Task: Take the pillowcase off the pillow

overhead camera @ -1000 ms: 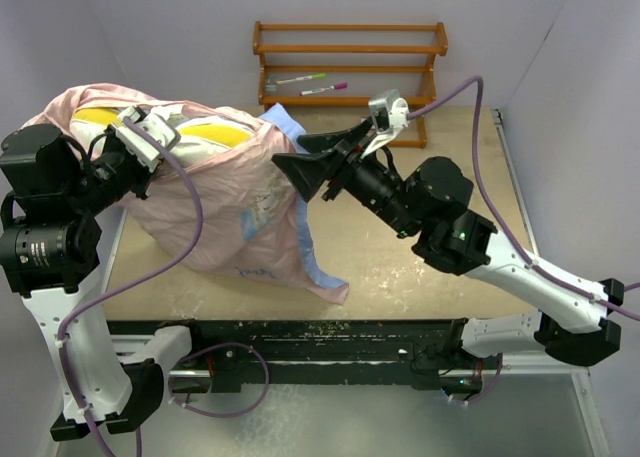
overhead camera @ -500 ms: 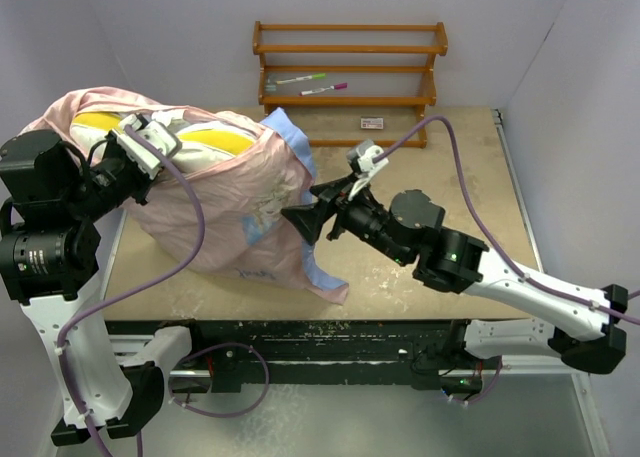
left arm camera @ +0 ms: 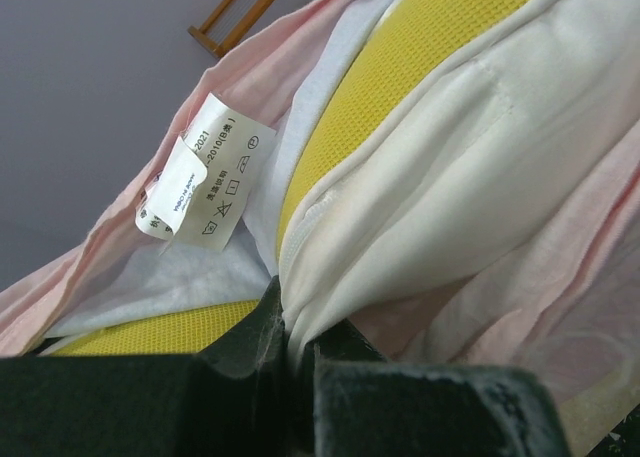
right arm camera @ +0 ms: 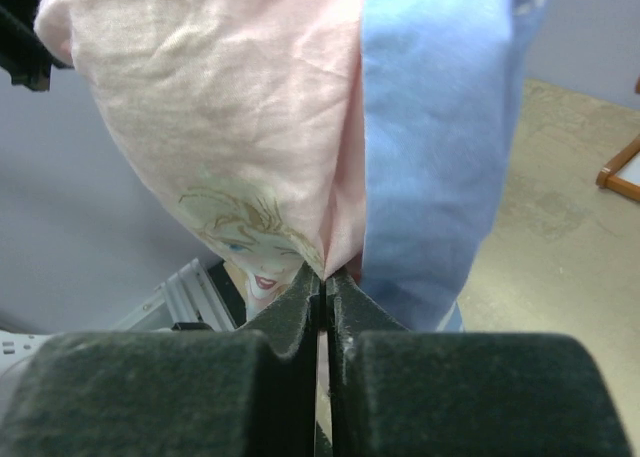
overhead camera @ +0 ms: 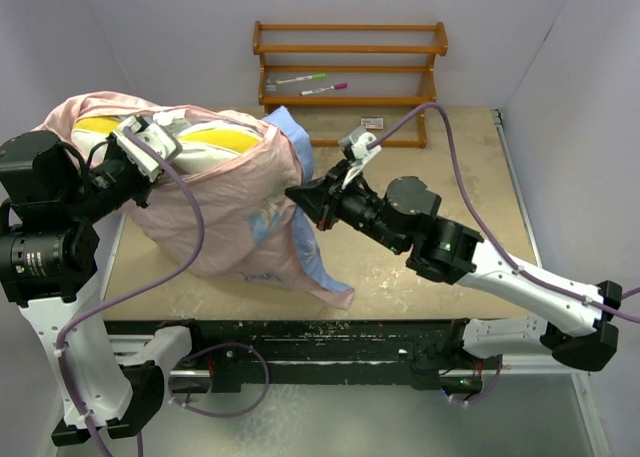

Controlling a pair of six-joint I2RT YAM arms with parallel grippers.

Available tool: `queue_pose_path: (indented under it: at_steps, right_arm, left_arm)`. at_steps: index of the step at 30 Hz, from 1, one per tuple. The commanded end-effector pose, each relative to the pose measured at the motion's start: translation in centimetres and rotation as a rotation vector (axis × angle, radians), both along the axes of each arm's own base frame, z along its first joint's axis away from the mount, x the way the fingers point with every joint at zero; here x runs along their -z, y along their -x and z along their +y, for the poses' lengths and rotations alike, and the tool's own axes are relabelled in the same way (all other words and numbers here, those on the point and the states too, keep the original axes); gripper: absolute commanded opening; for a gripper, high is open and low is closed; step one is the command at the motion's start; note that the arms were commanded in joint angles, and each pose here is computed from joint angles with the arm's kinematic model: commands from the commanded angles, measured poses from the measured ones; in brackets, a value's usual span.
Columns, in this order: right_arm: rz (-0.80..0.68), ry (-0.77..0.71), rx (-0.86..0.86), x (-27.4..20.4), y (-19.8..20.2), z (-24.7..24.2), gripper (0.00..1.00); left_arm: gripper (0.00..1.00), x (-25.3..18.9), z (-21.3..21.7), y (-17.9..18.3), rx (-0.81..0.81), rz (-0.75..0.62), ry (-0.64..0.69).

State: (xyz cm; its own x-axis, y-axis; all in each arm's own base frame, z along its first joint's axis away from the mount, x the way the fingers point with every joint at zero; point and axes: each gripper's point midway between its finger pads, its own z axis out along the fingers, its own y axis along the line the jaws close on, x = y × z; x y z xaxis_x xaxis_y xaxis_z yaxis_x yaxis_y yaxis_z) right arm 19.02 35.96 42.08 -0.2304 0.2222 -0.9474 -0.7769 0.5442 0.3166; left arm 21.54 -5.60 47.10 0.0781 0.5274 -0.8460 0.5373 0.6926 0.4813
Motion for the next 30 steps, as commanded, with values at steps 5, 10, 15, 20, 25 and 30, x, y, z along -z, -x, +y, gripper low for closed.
queue_pose_path:
  at_steps: [5, 10, 15, 20, 25, 30]
  right_arm:
    - [0.018, -0.087, 0.115, 0.4, -0.5, -4.9, 0.00]
    - [0.132, -0.023, 0.221, 9.0, -1.2, -7.7, 0.00]
    - [0.250, 0.047, 0.239, 16.7, -1.2, -7.8, 0.00]
    - [0.323, 0.176, 0.190, 20.8, -1.3, -5.1, 0.00]
    - [0.230, 0.136, 0.195, 11.9, -2.6, -4.1, 0.19]
    - [0.001, -0.123, 0.245, -4.4, -1.5, -9.3, 0.53]
  left_arm:
    - [0.00, -4.7, -0.1, 0.3, -0.006, -0.178, -0.003]
    - [0.00, -5.3, 2.3, -1.9, -0.152, -0.171, 0.026]
    - [0.00, -6.1, 2.1, -2.0, -0.152, -0.191, 0.070]
    - [0.00, -7.0, -1.3, 0.6, 0.024, -0.187, 0.131]
    - [0.00, -6.9, -4.2, 3.9, 0.208, -0.183, 0.130]
    - [0.00, -5.8, -3.1, 3.3, 0.155, -0.196, 0.066]
